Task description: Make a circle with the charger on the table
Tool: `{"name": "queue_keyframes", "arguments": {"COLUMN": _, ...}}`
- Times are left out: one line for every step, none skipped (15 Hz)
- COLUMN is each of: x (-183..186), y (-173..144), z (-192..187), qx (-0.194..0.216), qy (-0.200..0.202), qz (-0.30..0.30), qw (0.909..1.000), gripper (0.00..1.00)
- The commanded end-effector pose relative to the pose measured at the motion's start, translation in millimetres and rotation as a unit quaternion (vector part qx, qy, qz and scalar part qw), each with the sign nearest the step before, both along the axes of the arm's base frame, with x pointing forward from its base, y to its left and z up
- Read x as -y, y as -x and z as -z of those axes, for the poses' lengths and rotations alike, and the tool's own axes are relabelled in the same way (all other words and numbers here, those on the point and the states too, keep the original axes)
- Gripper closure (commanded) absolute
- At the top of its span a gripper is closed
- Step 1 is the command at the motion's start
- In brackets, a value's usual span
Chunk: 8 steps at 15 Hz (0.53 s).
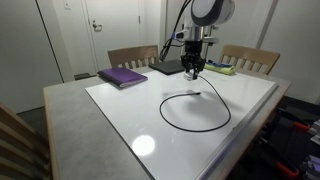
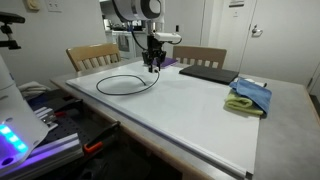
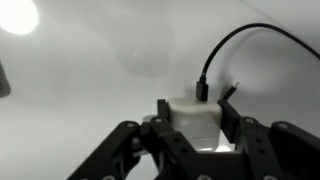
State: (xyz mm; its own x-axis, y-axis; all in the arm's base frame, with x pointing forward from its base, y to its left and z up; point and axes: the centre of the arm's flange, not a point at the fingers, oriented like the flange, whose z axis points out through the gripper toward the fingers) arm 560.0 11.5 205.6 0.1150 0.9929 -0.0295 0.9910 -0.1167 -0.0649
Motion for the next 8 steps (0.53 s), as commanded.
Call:
{"name": "queue_keyframes", "arguments": {"x": -11, "y": -4, "z": -3, "qx": 0.003, "qy": -0.007, "qz": -0.100, "qw": 0.9950, "gripper": 0.73}}
{"name": "queue_keyframes", "arguments": {"x": -17, "y": 0, "z": -2, "qx": 0.003, "qy": -0.012, "qz": -0.126, "qw": 0.9920, "gripper": 0.73}}
{"name": "queue_keyframes", "arguments": {"x": -23, "y": 5, "z": 1, "qx": 0.002, "qy": -0.018, "qz": -0.151, "qw": 0.9883, "gripper": 0.73}}
{"name": "queue_keyframes", "arguments": {"x": -29, "y": 9, "z": 3, "qx": -0.002, "qy": -0.024, "qz": -0.177, "qw": 0.9839, "gripper": 0.73}}
{"name": "queue_keyframes", "arguments": {"x": -34, "y": 12, "z": 6, "qx": -0.006, "qy": -0.029, "qz": -0.204, "qw": 0.9785, "gripper": 0.73}}
{"name": "queue_keyframes", "arguments": {"x": -38, "y": 16, "z": 9, "qx": -0.012, "qy": -0.034, "qz": -0.230, "qw": 0.9724, "gripper": 0.73}}
{"name": "queue_keyframes", "arguments": {"x": -43, "y": 19, "z": 12, "qx": -0.016, "qy": -0.041, "qz": -0.257, "qw": 0.9655, "gripper": 0.73}}
{"name": "queue_keyframes", "arguments": {"x": -47, "y": 21, "z": 16, "qx": -0.019, "qy": -0.047, "qz": -0.276, "qw": 0.9597, "gripper": 0.73}}
